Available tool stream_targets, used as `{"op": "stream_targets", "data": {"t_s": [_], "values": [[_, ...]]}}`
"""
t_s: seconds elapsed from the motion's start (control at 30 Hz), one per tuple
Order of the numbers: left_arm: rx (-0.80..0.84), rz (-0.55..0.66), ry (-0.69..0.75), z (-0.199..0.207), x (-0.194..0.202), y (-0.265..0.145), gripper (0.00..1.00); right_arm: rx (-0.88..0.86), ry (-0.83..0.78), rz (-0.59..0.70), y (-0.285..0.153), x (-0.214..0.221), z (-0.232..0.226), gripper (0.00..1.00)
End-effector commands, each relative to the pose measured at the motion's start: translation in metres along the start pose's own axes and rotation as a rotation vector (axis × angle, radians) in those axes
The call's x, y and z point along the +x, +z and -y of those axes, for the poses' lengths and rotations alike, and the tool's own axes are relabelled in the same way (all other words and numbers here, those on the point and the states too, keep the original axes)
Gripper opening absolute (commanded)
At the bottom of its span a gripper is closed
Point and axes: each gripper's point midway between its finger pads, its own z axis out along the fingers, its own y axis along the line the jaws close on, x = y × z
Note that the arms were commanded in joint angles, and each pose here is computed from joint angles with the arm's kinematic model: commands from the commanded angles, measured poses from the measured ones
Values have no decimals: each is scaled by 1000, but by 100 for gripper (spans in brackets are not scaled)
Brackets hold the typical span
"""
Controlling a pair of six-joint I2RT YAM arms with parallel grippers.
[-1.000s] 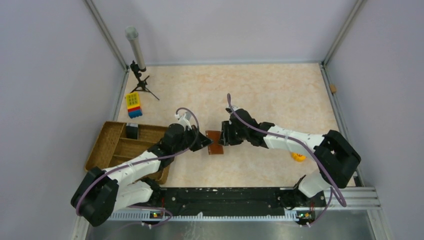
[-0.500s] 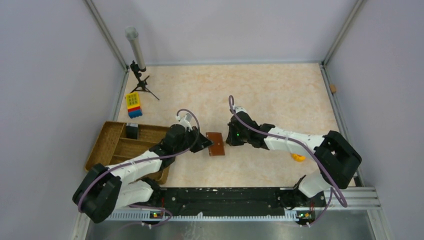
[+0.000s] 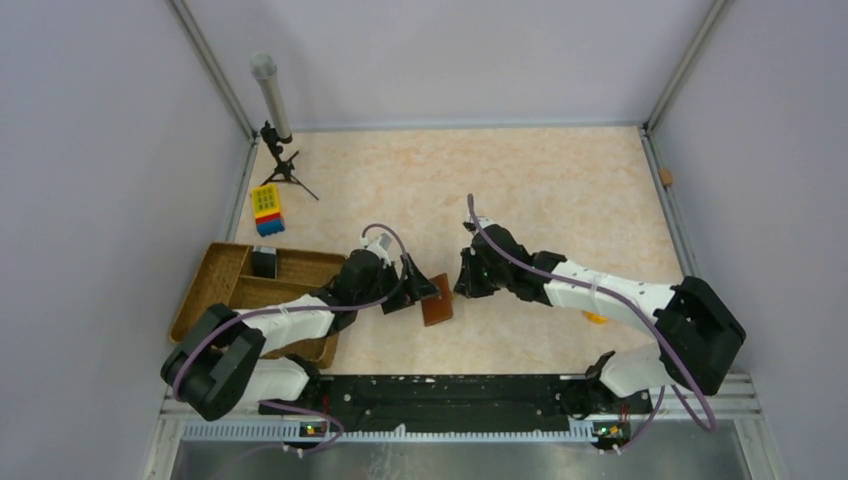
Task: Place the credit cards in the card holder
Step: Open the card holder at the center of the board.
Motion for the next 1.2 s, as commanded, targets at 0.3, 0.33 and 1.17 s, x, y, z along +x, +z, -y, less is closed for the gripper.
{"op": "stream_targets", "data": {"t_s": [0.3,0.33,1.17], "values": [[124,11,87,39,-12,-1,97,-204,-17,81,-32,-19,-41,0],[114,6,97,39,-11,0,97,-207,-15,80,-32,-18,-42,0],[3,21,92,16,-1,-7,54,-9,27,29,-16,-3,-3,0]]}}
